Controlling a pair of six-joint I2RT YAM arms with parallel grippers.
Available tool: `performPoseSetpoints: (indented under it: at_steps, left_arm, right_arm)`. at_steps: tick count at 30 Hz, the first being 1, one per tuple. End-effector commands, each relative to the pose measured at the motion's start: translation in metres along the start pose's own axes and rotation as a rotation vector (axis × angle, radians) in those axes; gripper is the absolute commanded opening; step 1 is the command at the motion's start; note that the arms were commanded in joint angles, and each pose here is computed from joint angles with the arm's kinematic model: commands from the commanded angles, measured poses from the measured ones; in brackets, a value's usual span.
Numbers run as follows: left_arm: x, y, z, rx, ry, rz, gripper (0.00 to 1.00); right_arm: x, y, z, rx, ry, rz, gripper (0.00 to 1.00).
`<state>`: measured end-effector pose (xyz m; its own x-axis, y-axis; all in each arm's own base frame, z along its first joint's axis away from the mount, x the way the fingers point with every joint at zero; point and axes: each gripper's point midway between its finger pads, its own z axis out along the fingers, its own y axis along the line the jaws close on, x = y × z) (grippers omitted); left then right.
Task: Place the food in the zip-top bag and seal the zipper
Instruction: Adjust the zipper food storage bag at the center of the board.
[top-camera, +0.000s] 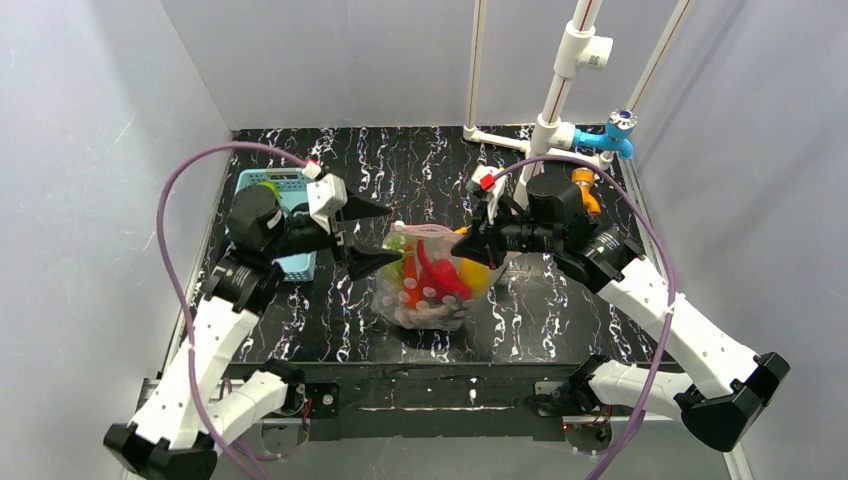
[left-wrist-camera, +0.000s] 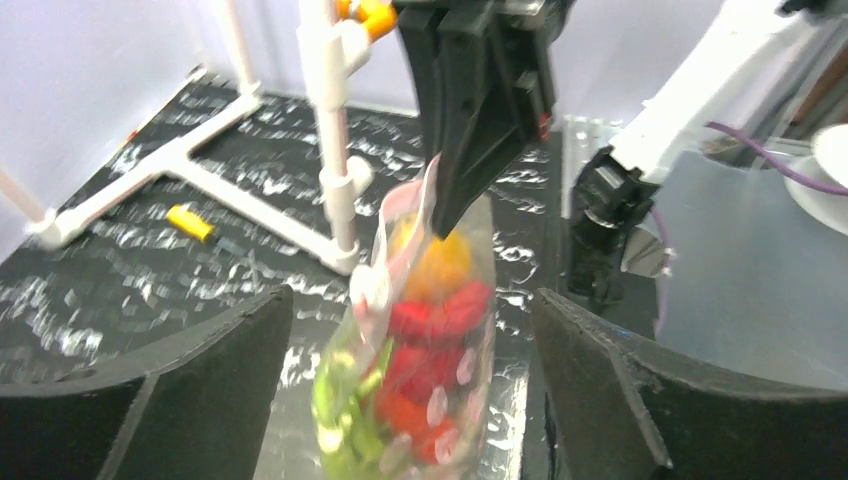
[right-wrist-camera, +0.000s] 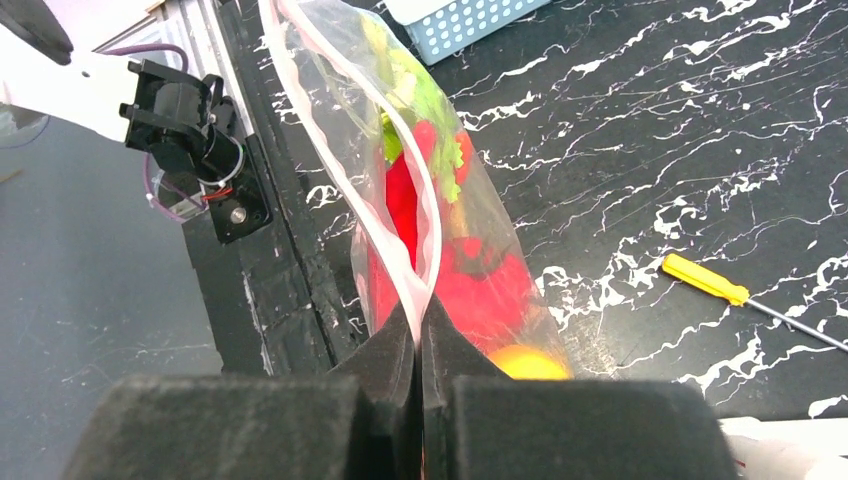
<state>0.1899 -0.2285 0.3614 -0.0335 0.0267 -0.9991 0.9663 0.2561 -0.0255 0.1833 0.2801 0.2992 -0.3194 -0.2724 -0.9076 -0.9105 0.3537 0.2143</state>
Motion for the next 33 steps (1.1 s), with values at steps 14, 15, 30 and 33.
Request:
performPoseSetpoints:
  at_steps: [14,15,30,33]
  left_arm:
    - [0.020,-0.002,0.021,0.221,-0.103,-0.195,0.62]
    - [0.019,-0.003,0.023,0.232,-0.103,-0.206,0.58]
    - [0.034,-0.011,0.031,0.230,-0.036,-0.216,0.00]
    - [0.037,-0.009,0.032,0.211,-0.035,-0.218,0.00]
  right_arm:
    - [-0.031,0.018,-0.011,-0.097,-0.091,0.039,0.01]
    - [-0.030,0.019,-0.011,-0.101,-0.087,0.044,0.01]
    - [-0.043,0.018,-0.012,-0.079,-0.089,0.064,0.47]
    - [-0.059,0.023,-0.012,-0.103,-0.120,0.060,0.70]
